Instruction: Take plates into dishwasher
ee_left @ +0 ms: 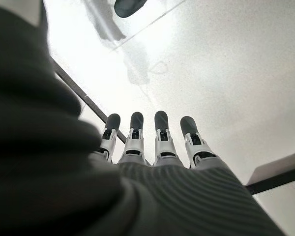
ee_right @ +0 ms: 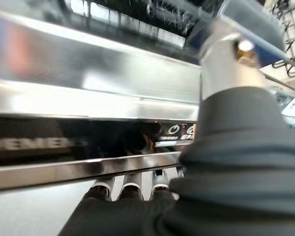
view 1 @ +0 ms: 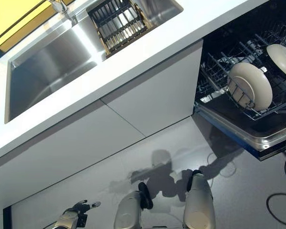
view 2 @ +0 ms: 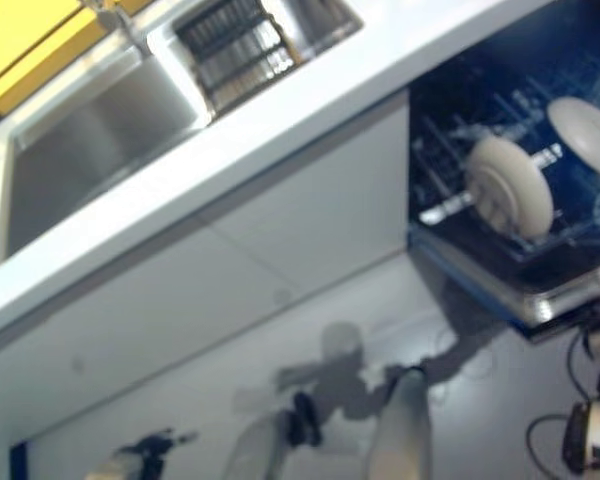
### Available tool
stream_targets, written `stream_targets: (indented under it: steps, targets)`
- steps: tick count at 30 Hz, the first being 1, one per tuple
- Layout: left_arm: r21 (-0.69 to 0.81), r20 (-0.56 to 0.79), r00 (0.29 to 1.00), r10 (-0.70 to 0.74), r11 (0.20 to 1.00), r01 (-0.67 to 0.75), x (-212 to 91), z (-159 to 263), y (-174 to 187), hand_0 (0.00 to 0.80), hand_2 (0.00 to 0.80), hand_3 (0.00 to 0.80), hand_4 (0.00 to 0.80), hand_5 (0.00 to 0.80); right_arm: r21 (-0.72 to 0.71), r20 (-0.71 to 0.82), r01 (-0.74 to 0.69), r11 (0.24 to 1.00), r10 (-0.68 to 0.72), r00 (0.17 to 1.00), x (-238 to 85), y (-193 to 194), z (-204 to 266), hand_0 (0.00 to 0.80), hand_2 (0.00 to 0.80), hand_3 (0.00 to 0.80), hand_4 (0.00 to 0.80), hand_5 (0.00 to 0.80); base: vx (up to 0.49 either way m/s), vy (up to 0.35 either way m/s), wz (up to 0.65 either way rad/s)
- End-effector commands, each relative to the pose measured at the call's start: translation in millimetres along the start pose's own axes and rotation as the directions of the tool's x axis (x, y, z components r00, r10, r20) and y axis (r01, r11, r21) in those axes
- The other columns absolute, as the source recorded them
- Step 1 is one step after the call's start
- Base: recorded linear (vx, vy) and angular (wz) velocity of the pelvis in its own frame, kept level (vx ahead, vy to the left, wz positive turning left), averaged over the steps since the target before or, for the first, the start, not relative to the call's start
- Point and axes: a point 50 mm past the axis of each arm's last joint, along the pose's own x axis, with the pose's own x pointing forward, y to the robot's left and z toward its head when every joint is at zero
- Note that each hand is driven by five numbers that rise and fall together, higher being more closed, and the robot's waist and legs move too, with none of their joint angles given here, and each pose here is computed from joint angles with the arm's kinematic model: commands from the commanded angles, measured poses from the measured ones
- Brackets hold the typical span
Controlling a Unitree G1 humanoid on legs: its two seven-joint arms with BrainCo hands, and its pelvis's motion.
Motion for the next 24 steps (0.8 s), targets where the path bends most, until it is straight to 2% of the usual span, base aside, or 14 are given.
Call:
stream_targets:
  steps: [1,7,16,22,24]
  targets:
    - [-0.02,-0.045,0.998,0.048,0.999,-0.049,-4.3,-21.7,9.5,0.0,0.0,0.0,0.0,0.0,-0.023,0.156,-0.417,0.909,0.415,0.896,-27.0,93.3,47.7,0.0,0.0,0.0,0.0,0.0,0.021,0.033,-0.08]
    - [-0.013,-0.061,0.998,0.025,1.0,-0.026,-4.9,-27.9,3.0,0.0,0.0,0.0,0.0,0.0,-0.18,0.169,-0.564,0.806,0.59,0.789,-53.5,145.9,71.4,0.0,0.0,0.0,0.0,0.0,0.036,0.018,-0.05]
    - [0.047,-0.093,0.995,0.036,0.998,-0.032,-7.6,-36.9,10.5,0.0,0.0,0.0,0.0,0.0,-0.28,0.2,-0.686,0.672,0.739,0.643,-86.4,190.2,89.1,0.0,0.0,0.0,0.0,0.0,0.046,-0.035,0.01]
    - [0.082,-0.103,0.994,0.047,0.996,-0.039,-9.0,-42.2,14.3,0.0,0.0,0.0,0.0,0.0,-0.313,0.179,-0.712,0.628,0.776,0.605,-90.2,196.0,86.8,0.0,0.0,0.0,0.0,0.0,0.081,-0.018,0.03]
    - [0.098,-0.116,0.992,0.048,0.995,-0.036,-9.6,-44.8,15.8,0.0,0.0,0.0,0.0,0.0,-0.328,0.155,-0.694,0.641,0.761,0.629,-86.3,192.1,84.1,0.0,0.0,0.0,0.0,0.0,0.119,-0.004,0.13]
